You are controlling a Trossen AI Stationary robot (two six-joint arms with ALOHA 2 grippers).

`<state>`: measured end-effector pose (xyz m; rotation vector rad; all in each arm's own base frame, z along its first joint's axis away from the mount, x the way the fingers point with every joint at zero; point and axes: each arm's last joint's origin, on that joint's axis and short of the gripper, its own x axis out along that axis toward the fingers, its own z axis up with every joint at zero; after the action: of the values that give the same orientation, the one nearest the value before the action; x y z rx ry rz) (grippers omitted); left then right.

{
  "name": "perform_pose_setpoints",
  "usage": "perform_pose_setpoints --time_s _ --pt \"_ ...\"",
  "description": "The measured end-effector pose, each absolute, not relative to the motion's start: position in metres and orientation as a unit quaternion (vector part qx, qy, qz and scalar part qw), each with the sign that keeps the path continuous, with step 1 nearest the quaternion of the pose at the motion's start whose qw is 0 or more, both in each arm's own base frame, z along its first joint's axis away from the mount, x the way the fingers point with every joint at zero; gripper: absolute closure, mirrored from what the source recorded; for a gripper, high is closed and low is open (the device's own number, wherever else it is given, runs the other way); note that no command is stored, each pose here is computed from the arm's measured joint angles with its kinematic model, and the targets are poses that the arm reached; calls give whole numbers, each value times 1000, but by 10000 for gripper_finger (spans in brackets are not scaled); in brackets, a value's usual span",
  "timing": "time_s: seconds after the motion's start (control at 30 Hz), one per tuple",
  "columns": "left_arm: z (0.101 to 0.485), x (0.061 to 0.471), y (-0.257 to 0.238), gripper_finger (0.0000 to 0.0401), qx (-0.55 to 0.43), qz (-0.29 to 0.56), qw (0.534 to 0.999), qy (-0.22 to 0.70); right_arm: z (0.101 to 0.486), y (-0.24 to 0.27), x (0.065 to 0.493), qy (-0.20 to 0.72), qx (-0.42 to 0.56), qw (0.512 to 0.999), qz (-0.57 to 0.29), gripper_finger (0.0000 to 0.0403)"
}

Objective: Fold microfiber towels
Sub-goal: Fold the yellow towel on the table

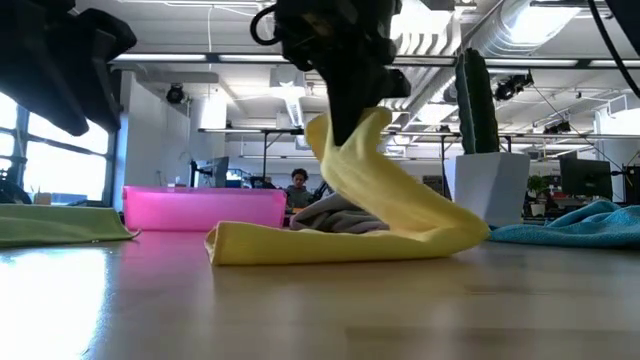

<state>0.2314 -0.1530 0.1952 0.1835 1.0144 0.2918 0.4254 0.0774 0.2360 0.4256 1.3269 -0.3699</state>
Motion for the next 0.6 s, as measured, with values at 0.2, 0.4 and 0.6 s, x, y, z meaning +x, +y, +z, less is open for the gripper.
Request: perform_pose_setpoints --time_s 0.2,0.4,0.6 --pt "195 231 -153 245 93 141 860 481 220 81 438 600 193 762 -149 403" --pt "195 231 -153 245 102 141 860 479 219 90 446 574 202 784 -120 403" --pt "195 231 -153 245 102 141 861 479 211 92 447 576 192 787 -110 403"
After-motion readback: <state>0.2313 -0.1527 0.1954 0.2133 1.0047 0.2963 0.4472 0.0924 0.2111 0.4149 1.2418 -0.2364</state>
